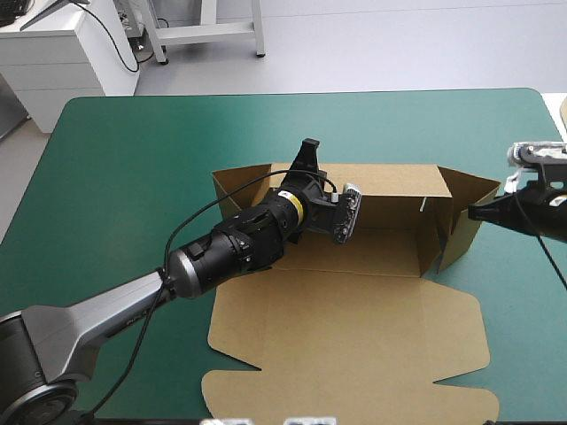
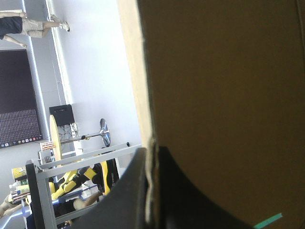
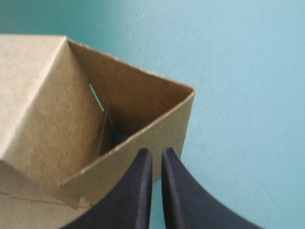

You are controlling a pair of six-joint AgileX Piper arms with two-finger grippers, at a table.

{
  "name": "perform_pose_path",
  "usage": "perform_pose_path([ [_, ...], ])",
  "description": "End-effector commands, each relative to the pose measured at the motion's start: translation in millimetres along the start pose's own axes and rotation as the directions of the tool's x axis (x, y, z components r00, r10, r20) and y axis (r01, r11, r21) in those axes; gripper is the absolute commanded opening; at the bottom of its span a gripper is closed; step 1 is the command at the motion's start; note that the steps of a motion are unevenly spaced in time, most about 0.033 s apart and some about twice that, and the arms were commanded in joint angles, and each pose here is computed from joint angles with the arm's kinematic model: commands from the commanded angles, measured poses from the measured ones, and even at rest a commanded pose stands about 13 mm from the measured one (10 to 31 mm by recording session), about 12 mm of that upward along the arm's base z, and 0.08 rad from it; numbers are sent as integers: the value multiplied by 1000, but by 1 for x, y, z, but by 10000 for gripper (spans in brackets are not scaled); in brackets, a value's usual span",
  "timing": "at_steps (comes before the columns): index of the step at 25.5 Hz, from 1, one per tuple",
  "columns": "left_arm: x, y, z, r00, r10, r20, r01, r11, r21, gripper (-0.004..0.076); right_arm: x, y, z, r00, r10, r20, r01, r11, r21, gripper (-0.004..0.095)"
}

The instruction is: Fold the box

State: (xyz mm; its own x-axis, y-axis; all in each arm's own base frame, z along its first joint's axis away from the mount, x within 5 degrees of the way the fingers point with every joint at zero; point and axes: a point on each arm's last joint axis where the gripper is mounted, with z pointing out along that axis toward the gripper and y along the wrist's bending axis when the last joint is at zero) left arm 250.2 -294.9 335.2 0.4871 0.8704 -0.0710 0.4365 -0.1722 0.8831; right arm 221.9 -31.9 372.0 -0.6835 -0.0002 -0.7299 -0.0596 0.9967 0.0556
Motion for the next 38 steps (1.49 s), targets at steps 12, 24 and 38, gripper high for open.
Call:
perform_pose_path([
  [12,-6,-6,8,1000,7,-6,-7,1000,20,-8,-92,-22,50,995,33,96,-28,998,-51,51],
  [24,-4,1,8,995,-99,-32,96,993,-62,-8,-84,-24,92,994,20,-109,-36,988,-150,0],
  [38,-11,-3,15,979,-181,-96,165,974,-156,-8,-56,-10,81,986,-11,-166,-29,970,-242,-15],
])
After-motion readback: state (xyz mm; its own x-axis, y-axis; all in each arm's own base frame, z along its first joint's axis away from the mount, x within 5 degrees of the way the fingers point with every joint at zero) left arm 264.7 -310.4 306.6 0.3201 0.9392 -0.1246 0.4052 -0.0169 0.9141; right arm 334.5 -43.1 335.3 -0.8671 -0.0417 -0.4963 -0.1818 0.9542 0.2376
